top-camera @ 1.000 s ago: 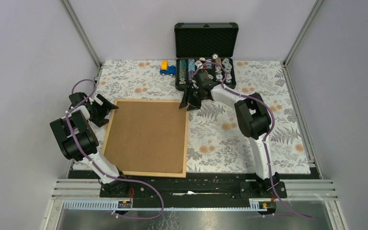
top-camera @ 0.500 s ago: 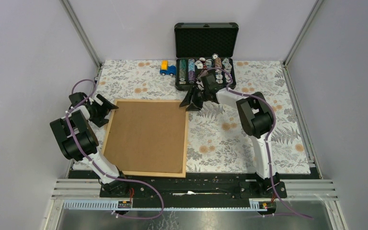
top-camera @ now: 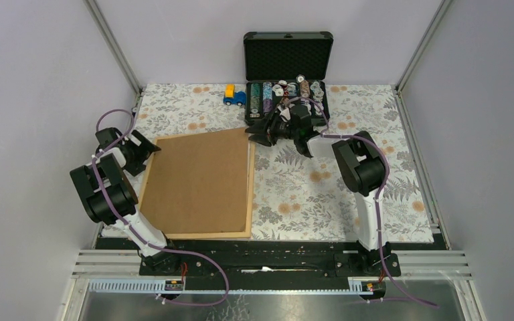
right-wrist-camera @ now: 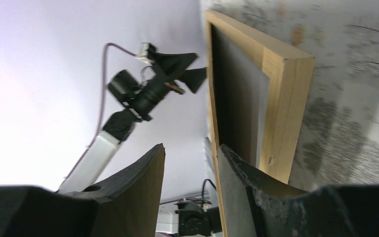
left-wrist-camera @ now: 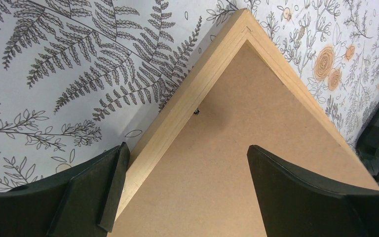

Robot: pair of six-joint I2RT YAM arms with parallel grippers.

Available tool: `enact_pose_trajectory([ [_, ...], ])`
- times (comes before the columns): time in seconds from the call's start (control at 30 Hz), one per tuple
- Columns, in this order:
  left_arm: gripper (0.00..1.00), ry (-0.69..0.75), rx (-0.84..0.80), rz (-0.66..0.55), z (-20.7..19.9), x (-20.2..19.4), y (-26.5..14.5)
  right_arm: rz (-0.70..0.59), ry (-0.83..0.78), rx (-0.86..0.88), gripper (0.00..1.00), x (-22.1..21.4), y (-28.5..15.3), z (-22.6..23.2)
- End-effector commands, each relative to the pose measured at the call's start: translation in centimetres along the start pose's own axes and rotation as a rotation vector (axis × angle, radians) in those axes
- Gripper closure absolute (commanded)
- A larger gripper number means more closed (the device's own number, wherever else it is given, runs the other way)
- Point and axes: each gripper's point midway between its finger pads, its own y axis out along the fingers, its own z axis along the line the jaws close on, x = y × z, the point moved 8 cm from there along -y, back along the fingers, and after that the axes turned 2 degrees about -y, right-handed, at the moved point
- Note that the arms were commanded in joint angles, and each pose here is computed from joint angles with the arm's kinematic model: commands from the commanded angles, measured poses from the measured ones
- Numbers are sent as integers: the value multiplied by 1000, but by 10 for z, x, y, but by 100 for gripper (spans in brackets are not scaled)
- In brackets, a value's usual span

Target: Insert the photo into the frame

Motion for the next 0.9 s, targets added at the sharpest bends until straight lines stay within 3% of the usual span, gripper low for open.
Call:
enact_pose_trajectory([
  [0.0,1,-94,68,295,12,-69,10,106,-133,389,50,-35,-2,82],
  [0.6,1,-147,-33,328,0,-100,4,-65,-141,517,49,-33,16,50],
  [0.87,2,-217,-119,368,-2,-119,-5,-33,-106,529,51,-38,25,38],
])
